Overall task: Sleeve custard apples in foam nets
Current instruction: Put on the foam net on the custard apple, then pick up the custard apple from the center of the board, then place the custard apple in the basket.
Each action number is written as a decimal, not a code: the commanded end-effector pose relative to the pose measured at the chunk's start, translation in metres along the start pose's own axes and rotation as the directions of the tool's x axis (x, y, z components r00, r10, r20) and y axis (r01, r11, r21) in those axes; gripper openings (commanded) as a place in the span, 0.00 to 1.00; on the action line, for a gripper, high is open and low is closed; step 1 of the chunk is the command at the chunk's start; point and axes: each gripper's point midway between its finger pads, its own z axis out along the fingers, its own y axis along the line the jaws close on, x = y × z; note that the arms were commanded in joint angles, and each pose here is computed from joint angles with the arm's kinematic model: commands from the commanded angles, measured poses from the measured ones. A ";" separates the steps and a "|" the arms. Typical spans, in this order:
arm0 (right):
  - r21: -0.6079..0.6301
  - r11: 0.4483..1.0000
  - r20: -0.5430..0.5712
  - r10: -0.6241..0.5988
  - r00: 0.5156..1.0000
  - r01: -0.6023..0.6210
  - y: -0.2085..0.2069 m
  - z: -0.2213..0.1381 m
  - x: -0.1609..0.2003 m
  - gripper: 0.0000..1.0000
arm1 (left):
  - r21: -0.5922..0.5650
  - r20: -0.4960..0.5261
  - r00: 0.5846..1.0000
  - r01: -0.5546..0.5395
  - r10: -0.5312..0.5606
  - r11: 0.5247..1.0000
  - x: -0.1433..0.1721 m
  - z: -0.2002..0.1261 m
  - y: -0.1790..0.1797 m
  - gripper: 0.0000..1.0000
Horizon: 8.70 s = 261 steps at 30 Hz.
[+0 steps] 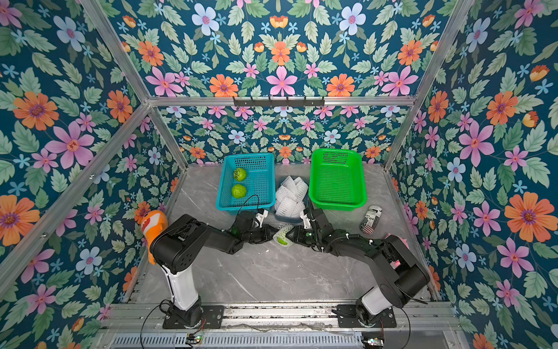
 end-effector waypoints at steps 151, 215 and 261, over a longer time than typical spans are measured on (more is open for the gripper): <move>0.691 0.667 -0.290 -0.097 0.952 0.279 -0.034 0.049 -0.031 0.71 | -0.364 0.071 0.996 0.084 -0.063 0.928 0.049 -0.086 0.059 0.49; -0.488 0.826 0.343 -0.117 0.932 0.284 0.179 -0.193 -0.060 0.66 | 0.221 0.451 0.852 -0.395 0.266 0.892 -0.096 -0.220 -0.253 0.57; -0.756 0.587 0.009 -0.434 0.901 0.290 0.237 -0.167 -0.003 0.64 | 0.081 0.320 0.946 -0.076 0.046 0.994 -0.087 -0.162 -0.103 0.56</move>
